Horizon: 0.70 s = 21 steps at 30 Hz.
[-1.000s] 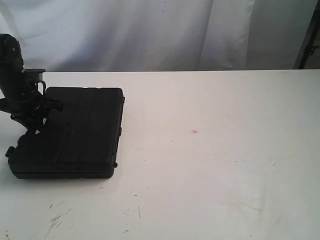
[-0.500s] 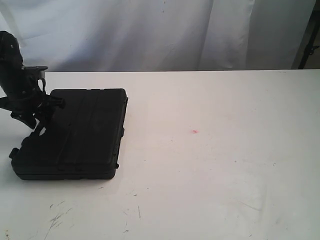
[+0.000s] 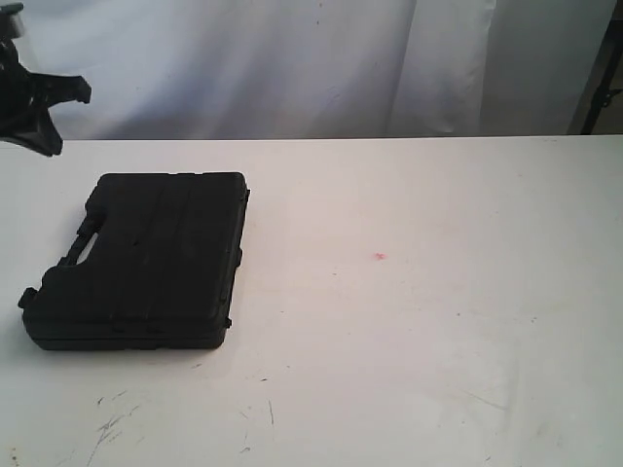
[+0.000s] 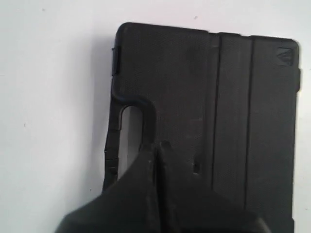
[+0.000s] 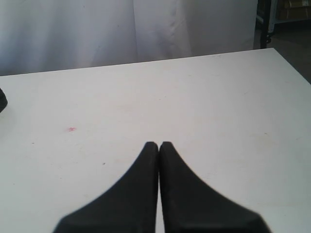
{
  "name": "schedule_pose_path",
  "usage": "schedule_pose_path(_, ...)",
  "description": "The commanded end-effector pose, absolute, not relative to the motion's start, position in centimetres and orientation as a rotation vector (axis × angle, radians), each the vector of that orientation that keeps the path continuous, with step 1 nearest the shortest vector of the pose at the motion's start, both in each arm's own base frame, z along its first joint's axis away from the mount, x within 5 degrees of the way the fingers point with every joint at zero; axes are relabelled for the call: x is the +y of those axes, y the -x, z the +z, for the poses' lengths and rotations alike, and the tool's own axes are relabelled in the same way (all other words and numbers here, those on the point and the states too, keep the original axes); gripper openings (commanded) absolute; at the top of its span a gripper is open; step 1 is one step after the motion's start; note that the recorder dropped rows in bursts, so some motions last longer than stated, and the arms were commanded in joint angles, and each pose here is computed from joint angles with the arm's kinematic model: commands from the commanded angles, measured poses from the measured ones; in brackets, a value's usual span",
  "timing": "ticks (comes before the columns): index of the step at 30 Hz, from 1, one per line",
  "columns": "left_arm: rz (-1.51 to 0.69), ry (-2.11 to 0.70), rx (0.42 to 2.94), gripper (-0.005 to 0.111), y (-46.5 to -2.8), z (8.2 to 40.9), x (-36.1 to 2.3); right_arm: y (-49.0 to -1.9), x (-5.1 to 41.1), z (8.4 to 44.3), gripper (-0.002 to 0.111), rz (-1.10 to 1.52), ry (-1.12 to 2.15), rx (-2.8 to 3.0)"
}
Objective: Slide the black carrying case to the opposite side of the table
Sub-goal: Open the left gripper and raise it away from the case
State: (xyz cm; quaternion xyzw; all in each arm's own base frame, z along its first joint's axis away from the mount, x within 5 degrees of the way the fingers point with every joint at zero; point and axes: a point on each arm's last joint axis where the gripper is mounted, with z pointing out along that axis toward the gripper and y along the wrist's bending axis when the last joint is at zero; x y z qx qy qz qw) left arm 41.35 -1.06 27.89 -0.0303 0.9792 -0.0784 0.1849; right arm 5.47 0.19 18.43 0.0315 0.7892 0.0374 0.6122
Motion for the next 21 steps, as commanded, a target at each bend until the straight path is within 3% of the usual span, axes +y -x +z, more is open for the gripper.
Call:
schedule_pose_path(1,-0.213,0.061,2.654,0.000,-39.0,30.5,-1.3,-5.5,0.2,18.3,0.000,0.088,-0.086,1.820)
schedule_pose_path(7,-0.258,0.116,2.540,0.000,-35.3,31.0,-1.4,-5.5,0.2,18.3,0.000,0.088,-0.086,1.820)
schedule_pose_path(21,-0.263,0.186,2.419,0.000,-26.1,28.4,-1.3,-5.5,0.2,18.3,0.000,0.088,-0.086,1.820)
